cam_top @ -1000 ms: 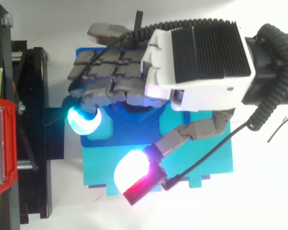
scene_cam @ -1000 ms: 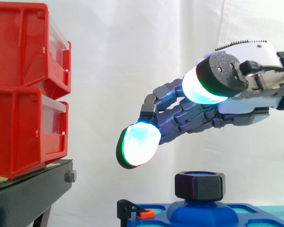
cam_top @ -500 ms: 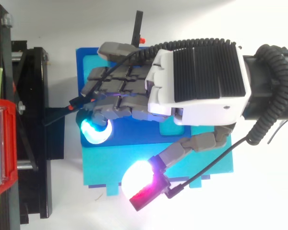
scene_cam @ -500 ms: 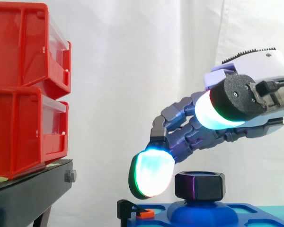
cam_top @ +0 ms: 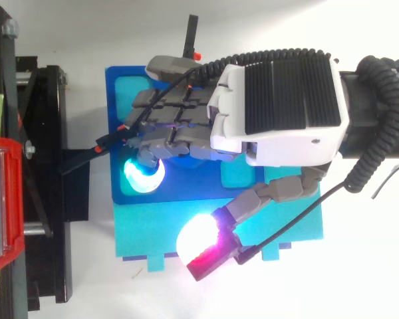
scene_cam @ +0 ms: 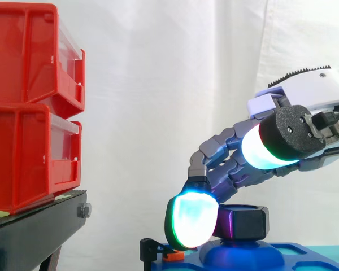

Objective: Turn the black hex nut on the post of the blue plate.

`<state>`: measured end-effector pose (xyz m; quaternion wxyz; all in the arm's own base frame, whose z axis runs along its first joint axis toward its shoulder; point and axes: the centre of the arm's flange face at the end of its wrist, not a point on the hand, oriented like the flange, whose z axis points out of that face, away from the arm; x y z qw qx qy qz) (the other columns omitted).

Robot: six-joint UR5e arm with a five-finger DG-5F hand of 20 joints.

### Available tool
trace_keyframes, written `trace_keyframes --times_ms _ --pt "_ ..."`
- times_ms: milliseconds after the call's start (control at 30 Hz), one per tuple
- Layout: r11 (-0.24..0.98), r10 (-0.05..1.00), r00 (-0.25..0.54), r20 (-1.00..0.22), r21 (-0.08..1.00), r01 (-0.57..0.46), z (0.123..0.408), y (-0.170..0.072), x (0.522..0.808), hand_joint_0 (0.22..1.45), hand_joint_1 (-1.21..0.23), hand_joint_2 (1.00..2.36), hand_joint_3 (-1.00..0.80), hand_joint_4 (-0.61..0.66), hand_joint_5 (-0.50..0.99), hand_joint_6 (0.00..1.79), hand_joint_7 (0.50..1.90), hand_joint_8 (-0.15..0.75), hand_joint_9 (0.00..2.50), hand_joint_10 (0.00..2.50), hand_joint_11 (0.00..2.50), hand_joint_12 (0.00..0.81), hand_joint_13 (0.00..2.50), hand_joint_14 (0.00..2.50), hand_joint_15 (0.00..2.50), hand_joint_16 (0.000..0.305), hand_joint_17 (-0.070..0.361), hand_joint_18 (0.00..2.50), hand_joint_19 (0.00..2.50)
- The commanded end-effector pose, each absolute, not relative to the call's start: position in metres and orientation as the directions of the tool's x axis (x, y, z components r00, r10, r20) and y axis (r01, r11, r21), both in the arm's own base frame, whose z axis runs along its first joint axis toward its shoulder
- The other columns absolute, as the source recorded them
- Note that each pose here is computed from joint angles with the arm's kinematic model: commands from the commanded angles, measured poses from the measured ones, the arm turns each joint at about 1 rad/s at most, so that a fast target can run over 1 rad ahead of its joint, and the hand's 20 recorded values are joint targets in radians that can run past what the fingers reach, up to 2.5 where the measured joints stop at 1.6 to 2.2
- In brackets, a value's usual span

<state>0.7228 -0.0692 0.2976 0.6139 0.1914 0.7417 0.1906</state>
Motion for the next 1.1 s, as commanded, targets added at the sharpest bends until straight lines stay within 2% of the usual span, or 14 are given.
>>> trace_keyframes --times_ms 0,1067 --pt "0.854 0.518 -0.177 -0.837 0.518 0.047 0.297 -0.071 0.722 0.49 -0.31 1.00 -0.50 0.25 -0.18 0.50 0.89 0.282 0.38 0.00 0.04 0.383 0.26 0.00 0.00 0.055 0.124 0.02 0.02" --pt "0.843 0.527 -0.205 -0.825 0.538 0.002 0.298 -0.129 0.711 0.49 -0.31 1.00 -0.50 0.25 -0.18 0.50 0.88 0.279 0.38 0.00 0.04 0.382 0.26 0.00 0.00 0.055 0.123 0.01 0.04"
